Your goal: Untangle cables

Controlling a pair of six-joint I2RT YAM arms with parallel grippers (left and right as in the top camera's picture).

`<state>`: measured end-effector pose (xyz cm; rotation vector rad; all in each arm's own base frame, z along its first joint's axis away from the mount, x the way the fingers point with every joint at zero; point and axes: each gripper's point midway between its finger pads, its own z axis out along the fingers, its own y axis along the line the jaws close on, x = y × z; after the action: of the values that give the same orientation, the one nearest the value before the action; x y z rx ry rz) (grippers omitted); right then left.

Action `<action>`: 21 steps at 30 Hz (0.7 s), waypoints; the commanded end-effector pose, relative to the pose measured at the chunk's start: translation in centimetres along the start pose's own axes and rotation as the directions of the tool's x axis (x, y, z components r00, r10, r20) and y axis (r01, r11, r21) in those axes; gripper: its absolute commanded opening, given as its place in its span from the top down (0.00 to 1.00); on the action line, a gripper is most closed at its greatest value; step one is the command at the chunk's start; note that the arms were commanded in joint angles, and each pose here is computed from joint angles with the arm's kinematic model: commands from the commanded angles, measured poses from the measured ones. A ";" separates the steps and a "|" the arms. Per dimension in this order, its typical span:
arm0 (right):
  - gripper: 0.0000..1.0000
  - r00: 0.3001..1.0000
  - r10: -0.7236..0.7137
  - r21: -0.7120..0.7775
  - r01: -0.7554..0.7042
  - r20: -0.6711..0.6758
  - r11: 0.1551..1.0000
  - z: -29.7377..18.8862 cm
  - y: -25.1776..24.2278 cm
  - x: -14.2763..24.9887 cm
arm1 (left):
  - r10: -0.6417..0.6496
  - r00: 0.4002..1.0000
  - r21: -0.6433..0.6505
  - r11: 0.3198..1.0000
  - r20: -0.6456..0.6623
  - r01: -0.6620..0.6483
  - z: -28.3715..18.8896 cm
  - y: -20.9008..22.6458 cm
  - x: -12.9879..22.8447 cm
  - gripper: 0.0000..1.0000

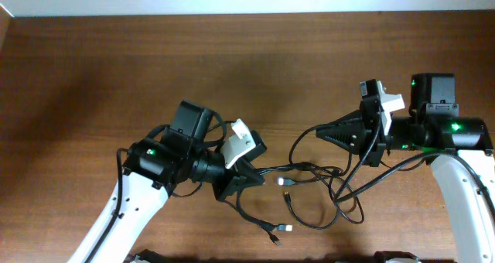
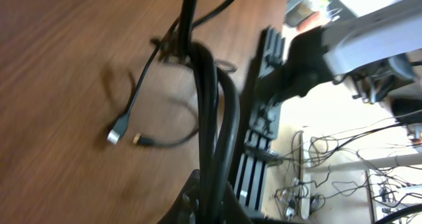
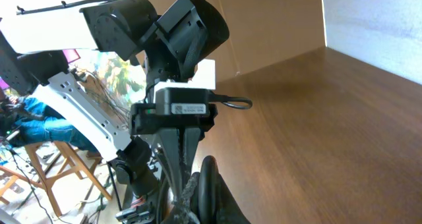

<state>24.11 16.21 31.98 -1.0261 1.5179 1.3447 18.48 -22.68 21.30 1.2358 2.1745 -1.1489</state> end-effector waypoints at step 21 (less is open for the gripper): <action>0.96 0.909 0.404 0.674 -0.362 0.102 0.644 -15.1 -9.1 4.6 | -0.696 0.611 -0.809 0.072 0.378 0.583 -8.7 13.2 12.1 1.00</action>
<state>29.64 2.84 27.14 -0.3715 2.0291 0.9997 23.19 -9.39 12.82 -0.0201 2.8574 -0.0548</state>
